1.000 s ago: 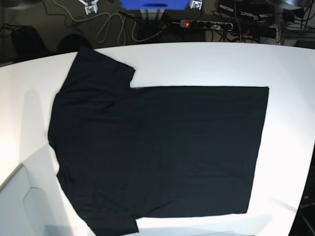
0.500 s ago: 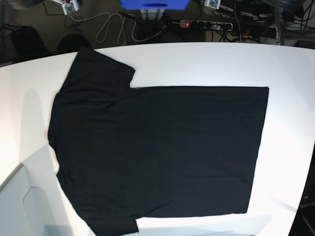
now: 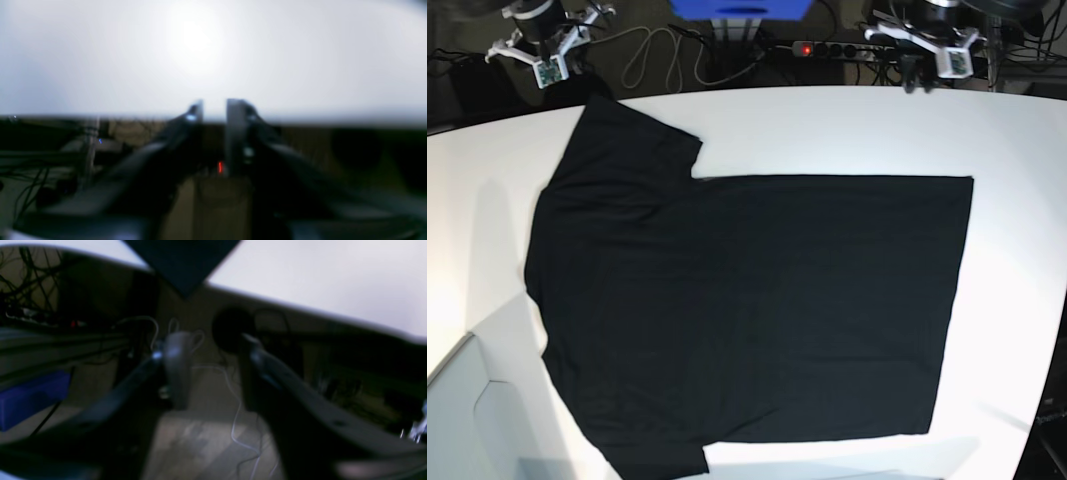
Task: Fold the T-shirt properly
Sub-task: 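Lower both grippers to the shoulder corners of the black T-shirt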
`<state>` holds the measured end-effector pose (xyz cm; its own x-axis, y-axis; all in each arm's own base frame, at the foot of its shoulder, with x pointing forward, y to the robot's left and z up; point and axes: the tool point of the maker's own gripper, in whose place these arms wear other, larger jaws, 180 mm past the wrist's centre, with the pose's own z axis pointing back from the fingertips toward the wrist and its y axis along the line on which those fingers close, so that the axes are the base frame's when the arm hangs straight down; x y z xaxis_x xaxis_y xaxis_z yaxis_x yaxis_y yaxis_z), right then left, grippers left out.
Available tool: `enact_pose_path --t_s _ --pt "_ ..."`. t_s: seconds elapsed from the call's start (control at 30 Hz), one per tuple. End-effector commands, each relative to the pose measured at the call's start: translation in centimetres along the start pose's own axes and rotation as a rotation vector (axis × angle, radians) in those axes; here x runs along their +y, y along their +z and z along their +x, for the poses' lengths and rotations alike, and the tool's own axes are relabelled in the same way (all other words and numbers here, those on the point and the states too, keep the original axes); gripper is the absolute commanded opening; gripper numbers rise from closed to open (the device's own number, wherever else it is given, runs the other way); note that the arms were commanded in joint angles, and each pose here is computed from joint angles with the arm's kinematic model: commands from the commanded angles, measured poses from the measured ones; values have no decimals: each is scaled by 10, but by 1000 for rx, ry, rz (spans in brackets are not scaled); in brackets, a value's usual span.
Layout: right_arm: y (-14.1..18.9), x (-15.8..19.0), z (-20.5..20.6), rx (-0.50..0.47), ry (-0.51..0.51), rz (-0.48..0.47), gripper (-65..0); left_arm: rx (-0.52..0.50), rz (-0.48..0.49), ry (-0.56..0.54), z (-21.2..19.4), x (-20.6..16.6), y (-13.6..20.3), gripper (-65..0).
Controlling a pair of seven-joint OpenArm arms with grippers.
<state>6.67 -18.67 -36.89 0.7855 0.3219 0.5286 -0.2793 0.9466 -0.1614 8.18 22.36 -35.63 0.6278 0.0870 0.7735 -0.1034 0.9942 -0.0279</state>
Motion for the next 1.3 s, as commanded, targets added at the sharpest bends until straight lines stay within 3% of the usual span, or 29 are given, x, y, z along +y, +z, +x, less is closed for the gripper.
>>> enact_pose_path --t_s 0.0,0.07,0.13,0.27,0.53,0.77,0.97,1.17,1.27 --pt "3 7 8 -31 20 40 -344 -24 12 16 7 6 2 -373" --pt "1 11 12 -45 43 71 -282 -68 33 44 21 18 -5 -280" --pt "0 14 15 -54 52 85 -249 -97 62 57 28 31 -13 -237" --pt "-4 11 23 -75 55 78 -240 -151 114 65 42 51 -31 -234" --pt "-9 6 25 -59 58 63 -240 -83 285 196 60 122 -79 -232" --pt "-11 3 23 -30 59 53 -240 -99 171 220 86 120 -116 -234" --pt "-11 2 22 -25 61 52 -240 -40 148 283 69 118 -140 -232" --pt "-11 3 22 -26 58 53 -240 16 91 275 56 99 -157 -235" --pt "-11 3 22 -26 58 53 -240 25 88 280 52 98 -158 -303"
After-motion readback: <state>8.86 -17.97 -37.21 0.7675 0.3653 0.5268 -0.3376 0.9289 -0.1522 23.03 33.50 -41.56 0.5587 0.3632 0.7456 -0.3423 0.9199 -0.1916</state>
